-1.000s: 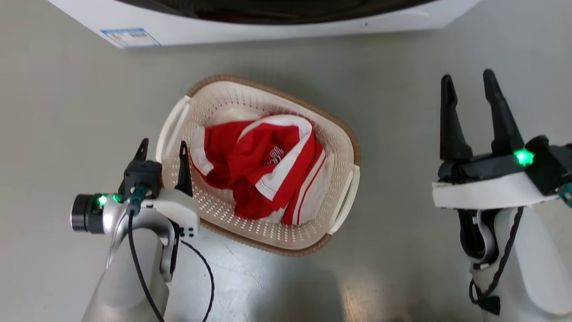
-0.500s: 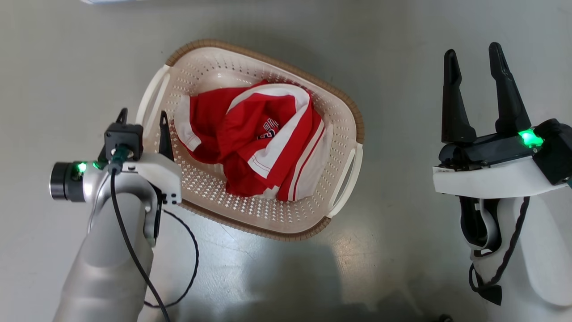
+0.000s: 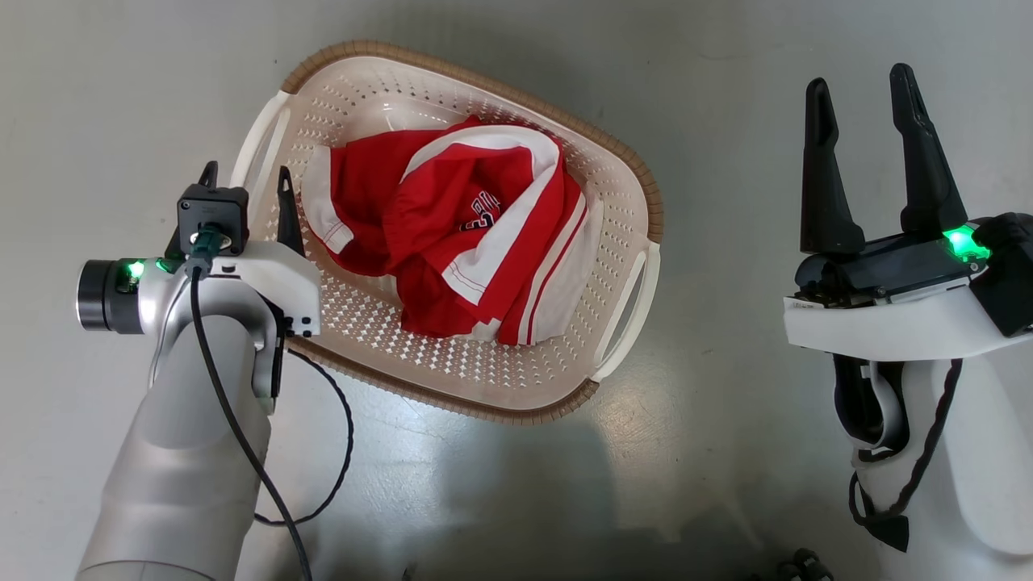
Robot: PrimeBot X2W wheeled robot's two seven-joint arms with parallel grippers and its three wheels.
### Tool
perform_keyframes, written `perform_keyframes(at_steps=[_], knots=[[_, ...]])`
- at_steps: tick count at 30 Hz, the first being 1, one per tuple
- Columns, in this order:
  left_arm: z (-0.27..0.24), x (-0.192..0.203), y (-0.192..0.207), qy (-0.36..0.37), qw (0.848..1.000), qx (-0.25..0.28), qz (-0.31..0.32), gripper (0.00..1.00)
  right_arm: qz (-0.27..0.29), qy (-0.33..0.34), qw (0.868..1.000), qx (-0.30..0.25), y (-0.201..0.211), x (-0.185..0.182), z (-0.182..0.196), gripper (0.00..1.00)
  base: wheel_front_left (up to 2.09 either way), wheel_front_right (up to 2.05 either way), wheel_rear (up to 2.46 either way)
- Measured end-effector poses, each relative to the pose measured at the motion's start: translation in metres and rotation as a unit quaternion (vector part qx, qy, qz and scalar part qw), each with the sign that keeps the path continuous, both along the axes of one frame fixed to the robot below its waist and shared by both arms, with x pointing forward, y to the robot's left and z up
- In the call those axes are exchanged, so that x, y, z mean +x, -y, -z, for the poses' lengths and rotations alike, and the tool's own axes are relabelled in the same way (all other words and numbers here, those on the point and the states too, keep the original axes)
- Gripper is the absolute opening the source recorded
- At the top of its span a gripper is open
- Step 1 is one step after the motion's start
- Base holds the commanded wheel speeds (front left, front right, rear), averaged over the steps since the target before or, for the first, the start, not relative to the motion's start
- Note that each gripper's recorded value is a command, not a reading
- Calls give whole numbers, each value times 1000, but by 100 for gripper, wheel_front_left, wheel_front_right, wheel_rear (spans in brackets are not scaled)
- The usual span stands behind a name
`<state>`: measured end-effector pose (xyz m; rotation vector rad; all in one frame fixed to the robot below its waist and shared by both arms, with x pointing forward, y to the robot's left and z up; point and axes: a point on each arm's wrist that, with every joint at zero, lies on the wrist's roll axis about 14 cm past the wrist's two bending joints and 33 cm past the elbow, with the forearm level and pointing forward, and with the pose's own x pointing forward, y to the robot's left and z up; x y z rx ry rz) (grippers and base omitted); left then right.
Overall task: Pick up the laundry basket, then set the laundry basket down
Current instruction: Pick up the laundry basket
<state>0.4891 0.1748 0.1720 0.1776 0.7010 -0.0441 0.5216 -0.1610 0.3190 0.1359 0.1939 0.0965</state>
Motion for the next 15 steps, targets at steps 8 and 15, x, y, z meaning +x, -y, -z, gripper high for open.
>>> perform_keyframes(at_steps=[8,15], knots=[[3,4,-4,0,1000,6,-6,34,0,-3,1000,-1,1,-1,3,100,0,0,0],[5,4,-5,-1,1000,8,-4,11,1,-4,1000,-2,2,-1,4,100,0,0,0]])
